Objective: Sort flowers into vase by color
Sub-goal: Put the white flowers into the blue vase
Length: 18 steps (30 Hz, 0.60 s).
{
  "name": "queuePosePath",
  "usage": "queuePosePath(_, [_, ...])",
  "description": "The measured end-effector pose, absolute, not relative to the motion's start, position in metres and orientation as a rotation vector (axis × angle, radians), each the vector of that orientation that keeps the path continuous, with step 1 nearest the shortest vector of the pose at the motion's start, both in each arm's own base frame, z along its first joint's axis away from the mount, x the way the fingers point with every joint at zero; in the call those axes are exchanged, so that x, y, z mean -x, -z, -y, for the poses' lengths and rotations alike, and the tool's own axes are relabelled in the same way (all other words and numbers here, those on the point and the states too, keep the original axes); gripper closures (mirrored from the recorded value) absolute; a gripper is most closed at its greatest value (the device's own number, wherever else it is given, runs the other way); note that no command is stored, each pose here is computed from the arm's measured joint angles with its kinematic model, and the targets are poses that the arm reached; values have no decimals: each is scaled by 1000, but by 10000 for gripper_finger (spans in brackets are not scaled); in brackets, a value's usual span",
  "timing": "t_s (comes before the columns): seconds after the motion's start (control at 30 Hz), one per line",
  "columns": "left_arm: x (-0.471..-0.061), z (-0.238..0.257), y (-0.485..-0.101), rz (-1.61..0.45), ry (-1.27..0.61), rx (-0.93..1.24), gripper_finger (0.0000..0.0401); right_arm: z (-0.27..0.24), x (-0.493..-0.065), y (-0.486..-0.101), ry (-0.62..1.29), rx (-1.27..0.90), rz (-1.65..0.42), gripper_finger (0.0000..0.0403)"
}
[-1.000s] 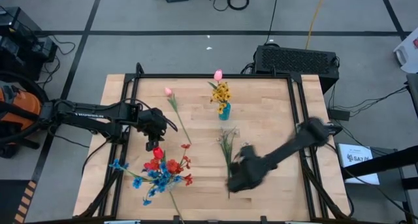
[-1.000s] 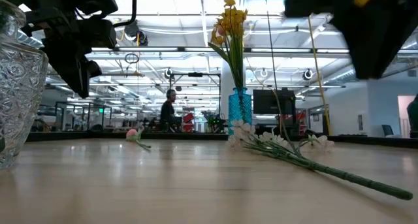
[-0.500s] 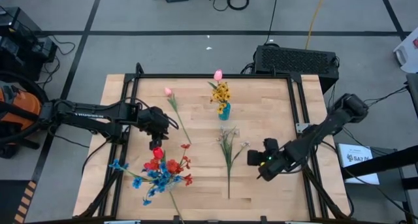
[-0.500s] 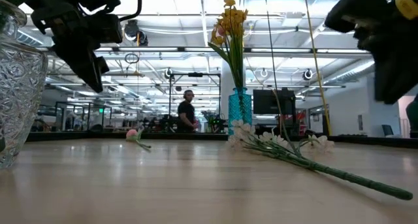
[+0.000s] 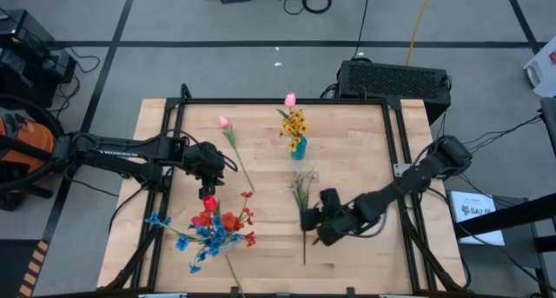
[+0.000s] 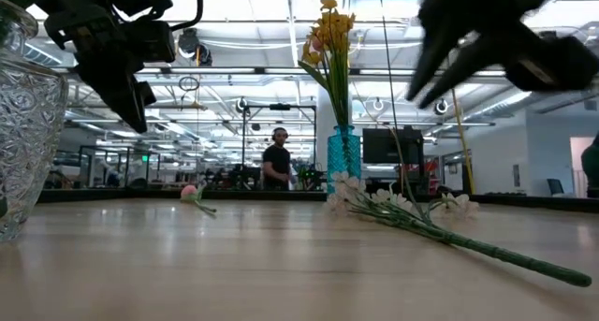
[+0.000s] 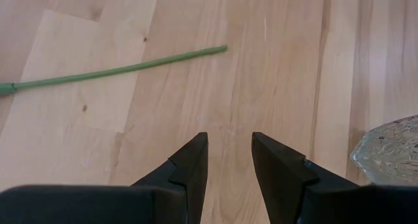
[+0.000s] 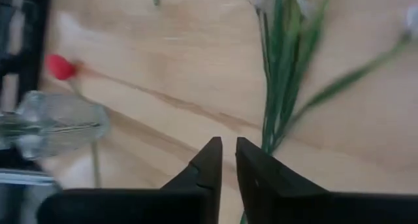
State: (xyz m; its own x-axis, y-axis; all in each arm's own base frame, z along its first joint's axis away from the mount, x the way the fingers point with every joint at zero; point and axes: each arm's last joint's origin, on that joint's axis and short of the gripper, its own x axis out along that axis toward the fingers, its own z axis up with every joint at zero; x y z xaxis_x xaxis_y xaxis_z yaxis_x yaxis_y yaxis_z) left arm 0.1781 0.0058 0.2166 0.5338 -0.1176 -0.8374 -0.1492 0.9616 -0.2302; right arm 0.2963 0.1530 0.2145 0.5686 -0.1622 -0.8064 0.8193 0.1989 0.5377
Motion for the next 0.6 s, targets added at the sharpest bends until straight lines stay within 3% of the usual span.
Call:
queuePosePath(0.23, [-178, -6, -216, -1016, -19, 290, 276, -146, -338, -234, 928, -993, -950, 399])
queuePosePath(0.6, [-177, -6, -216, -1020, -20, 289, 276, -157, -351, -204, 1035, -1011, -1130, 313])
